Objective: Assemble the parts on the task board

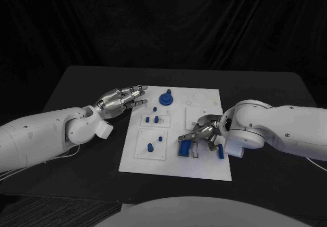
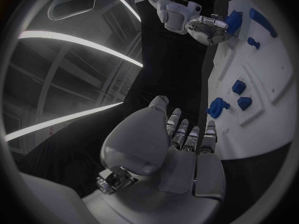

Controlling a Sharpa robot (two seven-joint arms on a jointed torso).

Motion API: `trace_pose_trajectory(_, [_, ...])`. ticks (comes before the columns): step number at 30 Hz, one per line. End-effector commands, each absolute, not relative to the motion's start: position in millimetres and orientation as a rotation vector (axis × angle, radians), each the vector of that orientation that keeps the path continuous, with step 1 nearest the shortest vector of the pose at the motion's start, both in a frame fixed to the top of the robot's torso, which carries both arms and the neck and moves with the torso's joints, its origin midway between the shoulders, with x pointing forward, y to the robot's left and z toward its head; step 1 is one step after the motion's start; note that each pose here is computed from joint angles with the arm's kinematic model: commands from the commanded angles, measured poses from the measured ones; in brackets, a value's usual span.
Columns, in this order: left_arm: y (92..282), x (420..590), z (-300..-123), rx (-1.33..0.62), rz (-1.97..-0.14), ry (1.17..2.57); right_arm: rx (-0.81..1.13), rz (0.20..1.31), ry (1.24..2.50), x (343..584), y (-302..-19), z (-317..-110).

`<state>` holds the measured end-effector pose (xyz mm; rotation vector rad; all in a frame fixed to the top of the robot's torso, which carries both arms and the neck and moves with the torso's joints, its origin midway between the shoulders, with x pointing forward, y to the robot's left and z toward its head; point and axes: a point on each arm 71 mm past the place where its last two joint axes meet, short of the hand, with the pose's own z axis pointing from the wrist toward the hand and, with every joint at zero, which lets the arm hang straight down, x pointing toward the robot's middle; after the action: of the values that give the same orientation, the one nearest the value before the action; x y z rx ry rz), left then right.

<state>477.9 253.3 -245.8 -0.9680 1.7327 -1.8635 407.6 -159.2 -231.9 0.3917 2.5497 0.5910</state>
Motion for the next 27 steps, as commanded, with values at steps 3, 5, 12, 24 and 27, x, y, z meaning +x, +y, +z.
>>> trace_pose_trajectory(3, [251.4,476.8,-245.7,-0.967,-1.89,1.733,0.391,0.59,2.565,405.2,-158.0,-233.2])
trace_pose_trajectory(5, [251.4,476.8,-245.8,-0.967,-1.89,1.734,0.392,0.59,2.565,405.2,-158.1,-233.3])
trace_pose_trajectory(12, [251.8,476.6,-246.0,-0.969,-1.889,1.736,0.391,0.591,2.566,405.2,-158.7,-233.5])
trace_pose_trajectory(24, [252.9,476.3,-246.4,-0.97,-1.889,1.735,0.457,0.652,2.468,403.8,-171.3,-221.2])
trace_pose_trajectory(27, [254.0,476.3,-246.5,-0.971,-1.886,1.733,0.468,0.683,2.409,407.8,-176.8,-208.4])
